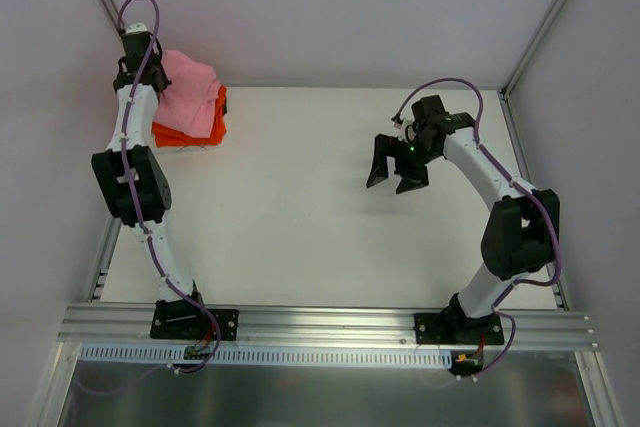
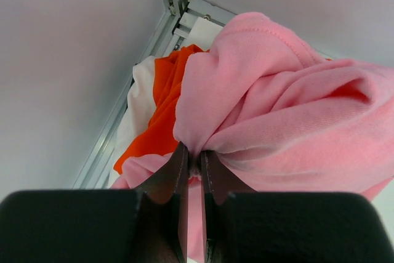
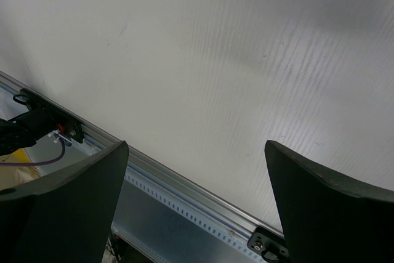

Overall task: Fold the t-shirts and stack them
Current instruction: Put the neatly folded tshirt into the corner of the board with the left arm

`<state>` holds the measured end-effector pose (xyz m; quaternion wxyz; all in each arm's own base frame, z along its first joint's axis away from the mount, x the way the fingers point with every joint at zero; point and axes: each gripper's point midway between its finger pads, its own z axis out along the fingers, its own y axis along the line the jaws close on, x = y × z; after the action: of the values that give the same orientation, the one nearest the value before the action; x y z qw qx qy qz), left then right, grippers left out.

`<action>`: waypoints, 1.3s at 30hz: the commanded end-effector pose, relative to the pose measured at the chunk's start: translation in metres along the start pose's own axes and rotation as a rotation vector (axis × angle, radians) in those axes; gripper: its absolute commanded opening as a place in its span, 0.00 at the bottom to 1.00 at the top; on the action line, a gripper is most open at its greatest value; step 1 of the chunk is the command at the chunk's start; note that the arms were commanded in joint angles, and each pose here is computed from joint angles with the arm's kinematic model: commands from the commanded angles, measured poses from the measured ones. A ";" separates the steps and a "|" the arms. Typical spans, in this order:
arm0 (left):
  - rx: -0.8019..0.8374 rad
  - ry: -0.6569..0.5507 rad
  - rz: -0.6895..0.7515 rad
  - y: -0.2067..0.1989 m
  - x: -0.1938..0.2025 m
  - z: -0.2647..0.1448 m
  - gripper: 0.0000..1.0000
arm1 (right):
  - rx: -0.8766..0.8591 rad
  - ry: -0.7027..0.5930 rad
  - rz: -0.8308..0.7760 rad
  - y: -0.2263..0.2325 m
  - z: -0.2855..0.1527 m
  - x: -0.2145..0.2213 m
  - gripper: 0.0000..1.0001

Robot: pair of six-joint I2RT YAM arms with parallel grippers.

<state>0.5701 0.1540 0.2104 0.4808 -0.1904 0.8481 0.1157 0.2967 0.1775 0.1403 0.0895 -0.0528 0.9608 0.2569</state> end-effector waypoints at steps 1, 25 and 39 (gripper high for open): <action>-0.024 -0.178 -0.091 0.013 -0.064 -0.033 0.00 | -0.025 -0.018 0.003 0.008 -0.007 -0.008 1.00; -0.065 -0.016 -0.131 0.027 0.004 0.022 0.10 | 0.012 -0.037 0.000 0.013 -0.020 -0.007 1.00; -0.123 -0.056 -0.161 0.040 -0.011 0.013 0.99 | 0.013 -0.041 -0.011 0.015 -0.024 0.001 0.99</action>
<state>0.5690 0.1864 0.1769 0.4635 -0.2688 0.8357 0.1204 0.2966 0.1773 0.1483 0.0899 -0.0467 0.9641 0.2456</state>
